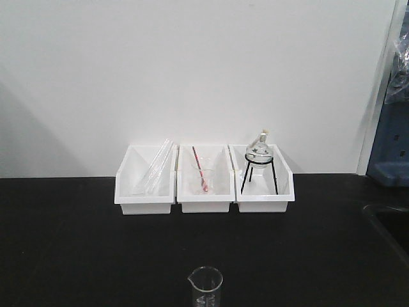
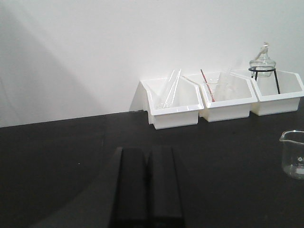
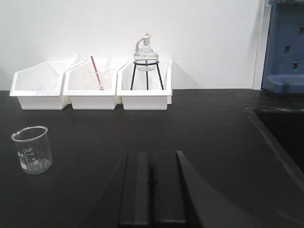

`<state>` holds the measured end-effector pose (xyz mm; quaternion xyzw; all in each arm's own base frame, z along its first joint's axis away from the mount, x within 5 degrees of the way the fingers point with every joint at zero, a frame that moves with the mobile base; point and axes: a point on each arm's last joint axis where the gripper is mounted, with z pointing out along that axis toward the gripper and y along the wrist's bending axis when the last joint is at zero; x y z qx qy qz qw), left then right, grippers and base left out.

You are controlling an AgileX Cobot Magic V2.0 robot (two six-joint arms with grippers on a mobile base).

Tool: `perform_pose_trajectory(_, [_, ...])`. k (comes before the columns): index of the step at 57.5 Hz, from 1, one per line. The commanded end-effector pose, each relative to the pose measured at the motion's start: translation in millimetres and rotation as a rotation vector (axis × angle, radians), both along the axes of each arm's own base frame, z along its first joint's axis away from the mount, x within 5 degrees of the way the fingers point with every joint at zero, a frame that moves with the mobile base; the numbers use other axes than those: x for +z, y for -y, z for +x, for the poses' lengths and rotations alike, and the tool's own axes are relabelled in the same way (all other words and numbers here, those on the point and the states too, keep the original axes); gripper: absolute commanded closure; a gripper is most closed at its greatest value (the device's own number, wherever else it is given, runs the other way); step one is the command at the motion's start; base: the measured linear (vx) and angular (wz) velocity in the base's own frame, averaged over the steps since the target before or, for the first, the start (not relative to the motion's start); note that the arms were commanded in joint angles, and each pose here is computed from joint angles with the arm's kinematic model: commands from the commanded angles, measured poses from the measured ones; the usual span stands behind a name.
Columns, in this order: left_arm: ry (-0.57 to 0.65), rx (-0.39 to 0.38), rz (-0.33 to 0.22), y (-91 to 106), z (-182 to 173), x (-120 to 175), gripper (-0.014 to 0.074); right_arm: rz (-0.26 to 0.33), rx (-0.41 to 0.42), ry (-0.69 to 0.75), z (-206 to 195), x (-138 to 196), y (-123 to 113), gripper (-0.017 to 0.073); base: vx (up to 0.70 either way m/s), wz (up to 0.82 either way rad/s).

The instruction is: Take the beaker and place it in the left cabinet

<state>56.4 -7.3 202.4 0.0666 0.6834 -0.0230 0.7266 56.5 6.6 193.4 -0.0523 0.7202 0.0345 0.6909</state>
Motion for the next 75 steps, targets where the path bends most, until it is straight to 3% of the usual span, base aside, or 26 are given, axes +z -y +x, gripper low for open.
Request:
perform_pose_trajectory(1, [0.084,0.001,-0.022,-0.4,-1.5,3.1,0.0592,-0.004,0.006,0.082,-0.6,5.6,-0.5,0.0564,0.00,0.00])
perform_pose_trajectory(54, [0.084,0.001,-0.022,-0.4,-1.5,3.1,0.0592,-0.003,0.006,0.089,-0.7,6.5,-0.5,0.0564,0.00,0.00])
perform_pose_trajectory(59, [0.084,0.001,-0.022,-0.4,-1.5,3.1,0.0592,0.000,0.008,0.109,-0.8,8.3,-0.7,0.0564,0.00,0.00])
perform_pose_trajectory(75, [0.084,0.001,-0.022,-0.4,-1.5,3.1,0.0592,0.041,0.032,0.359,-5.8,33.2,-2.3,0.0559,0.00,0.00])
